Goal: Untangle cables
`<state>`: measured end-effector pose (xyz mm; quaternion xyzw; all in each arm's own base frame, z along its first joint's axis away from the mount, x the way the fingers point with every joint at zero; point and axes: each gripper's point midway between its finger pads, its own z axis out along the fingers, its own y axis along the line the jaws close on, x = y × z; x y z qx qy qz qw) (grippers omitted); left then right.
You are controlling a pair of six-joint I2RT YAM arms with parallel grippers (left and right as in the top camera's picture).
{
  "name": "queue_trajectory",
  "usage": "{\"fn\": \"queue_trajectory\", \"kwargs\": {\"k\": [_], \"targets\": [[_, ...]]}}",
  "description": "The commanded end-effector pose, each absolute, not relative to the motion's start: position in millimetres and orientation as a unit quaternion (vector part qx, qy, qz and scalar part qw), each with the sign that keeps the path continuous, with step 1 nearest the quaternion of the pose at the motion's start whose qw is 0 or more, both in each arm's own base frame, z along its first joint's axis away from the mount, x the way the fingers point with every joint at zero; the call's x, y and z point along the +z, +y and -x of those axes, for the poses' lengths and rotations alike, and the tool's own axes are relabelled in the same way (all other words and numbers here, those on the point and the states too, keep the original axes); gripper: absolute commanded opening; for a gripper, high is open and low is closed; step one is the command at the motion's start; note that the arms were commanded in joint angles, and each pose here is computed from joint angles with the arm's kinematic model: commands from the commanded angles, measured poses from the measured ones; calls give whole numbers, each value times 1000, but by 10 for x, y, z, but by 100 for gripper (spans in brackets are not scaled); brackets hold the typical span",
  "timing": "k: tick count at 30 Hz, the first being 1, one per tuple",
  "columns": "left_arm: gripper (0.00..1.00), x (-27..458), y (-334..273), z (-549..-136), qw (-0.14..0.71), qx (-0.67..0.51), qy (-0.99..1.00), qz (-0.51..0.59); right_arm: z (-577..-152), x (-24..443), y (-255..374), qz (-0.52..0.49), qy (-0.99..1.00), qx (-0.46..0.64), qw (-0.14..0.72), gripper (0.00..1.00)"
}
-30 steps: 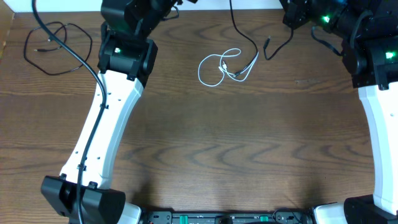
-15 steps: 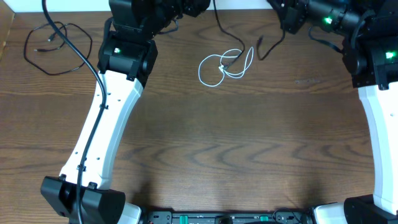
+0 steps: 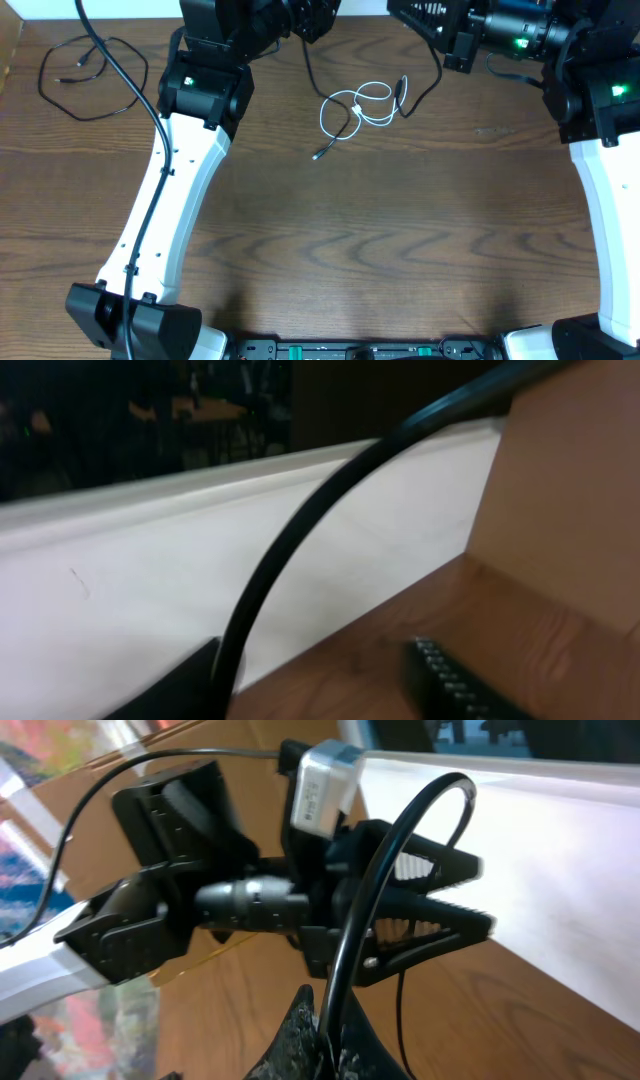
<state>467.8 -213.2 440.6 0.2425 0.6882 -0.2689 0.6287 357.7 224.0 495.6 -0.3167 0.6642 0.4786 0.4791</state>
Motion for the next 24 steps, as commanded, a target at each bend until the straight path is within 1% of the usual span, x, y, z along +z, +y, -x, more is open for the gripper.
{"fn": "queue_trajectory", "kwargs": {"k": [1, 2, 4, 6, 11, 12, 13, 15, 22, 24], "targets": [[38, 4479, -2149, -4625, 636, -265, 677, -259, -3469, 5039, 2268, 328, 653, 490, 476, 1], [33, 4480, -2149, -4625, 636, -265, 677, -259, -3469, 5039, 2268, 328, 653, 490, 476, 1], [26, 4480, -2149, -4625, 636, -265, 677, -259, -3469, 5039, 2268, 328, 653, 490, 476, 1], [23, 4481, -2149, -4625, 637, -265, 677, -259, -3468, 5039, 2269, 328, 653, 490, 475, 1], [23, 4481, -2149, -4625, 637, -265, 677, -259, -3467, 5033, 2268, 327, 654, 490, 474, 1], [21, 4482, -2149, -4625, 637, -265, 676, -259, -3467, 5033, 2268, 327, 654, 490, 474, 1], [13, 4482, -2149, -4625, 637, -265, 677, -259, -3467, 5033, 2268, 327, 654, 490, 474, 1], [8, 4490, -2149, -4625, 638, -265, 675, -259, -3467, 5033, 2268, 327, 654, 490, 474, 1], [7, 4572, -2143, -4630, 650, -266, 664, -257, -3496, 5022, 2253, 324, 657, 484, 479, 1], [7, 4628, -2122, -4640, 655, -272, 660, -247, -3577, 4972, 2219, 304, 674, 470, 483, 1]]}}
